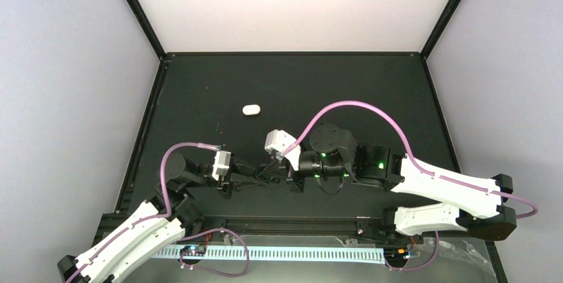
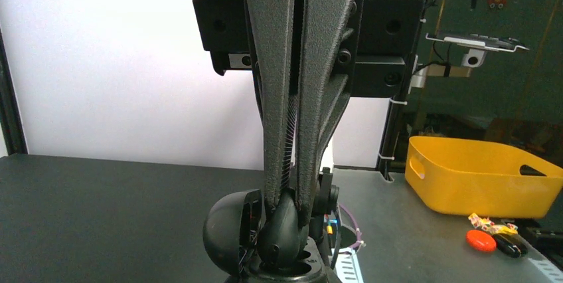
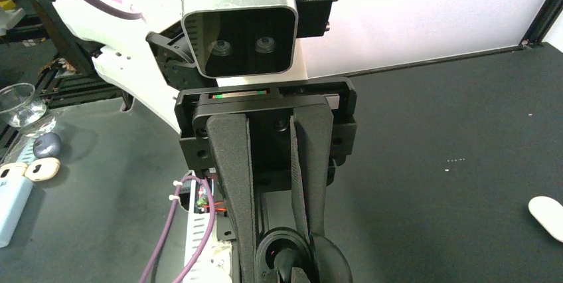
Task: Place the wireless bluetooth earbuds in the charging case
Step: Place the earbud in the charging case.
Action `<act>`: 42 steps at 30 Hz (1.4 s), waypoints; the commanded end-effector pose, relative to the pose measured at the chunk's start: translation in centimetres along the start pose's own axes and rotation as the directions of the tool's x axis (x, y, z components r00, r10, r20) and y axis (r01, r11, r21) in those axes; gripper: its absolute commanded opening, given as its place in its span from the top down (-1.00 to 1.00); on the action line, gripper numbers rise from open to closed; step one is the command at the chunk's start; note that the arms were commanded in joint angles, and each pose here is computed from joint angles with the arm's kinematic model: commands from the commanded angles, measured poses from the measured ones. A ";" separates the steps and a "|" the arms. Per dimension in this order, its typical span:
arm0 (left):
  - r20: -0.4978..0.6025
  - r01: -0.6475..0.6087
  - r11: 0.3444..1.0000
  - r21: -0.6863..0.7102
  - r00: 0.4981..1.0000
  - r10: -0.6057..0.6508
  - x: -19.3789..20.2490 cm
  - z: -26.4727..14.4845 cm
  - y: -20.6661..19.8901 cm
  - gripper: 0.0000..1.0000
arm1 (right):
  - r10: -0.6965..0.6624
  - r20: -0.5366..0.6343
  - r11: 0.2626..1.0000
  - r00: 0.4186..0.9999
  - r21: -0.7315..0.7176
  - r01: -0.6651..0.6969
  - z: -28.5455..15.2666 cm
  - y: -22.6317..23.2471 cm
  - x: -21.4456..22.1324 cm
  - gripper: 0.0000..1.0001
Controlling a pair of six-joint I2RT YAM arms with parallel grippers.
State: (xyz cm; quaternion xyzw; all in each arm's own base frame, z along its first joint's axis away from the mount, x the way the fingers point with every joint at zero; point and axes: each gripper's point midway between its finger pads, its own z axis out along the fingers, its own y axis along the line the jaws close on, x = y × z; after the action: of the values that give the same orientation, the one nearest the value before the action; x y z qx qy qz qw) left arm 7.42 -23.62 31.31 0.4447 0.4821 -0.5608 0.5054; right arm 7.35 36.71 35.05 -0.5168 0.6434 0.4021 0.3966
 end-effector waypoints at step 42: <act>0.040 -0.051 0.999 0.012 0.998 0.050 -1.8 0.0 -0.5 0.97 | -0.057 -0.079 0.998 0.995 0.026 0.059 0.7 -0.5 1.5 0.98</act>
State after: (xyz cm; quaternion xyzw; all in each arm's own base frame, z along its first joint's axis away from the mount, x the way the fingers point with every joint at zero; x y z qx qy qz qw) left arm 7.51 -23.66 31.15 0.4434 0.4861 -0.5605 0.5030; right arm 7.39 37.19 34.28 -0.5330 0.6398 0.3893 0.3936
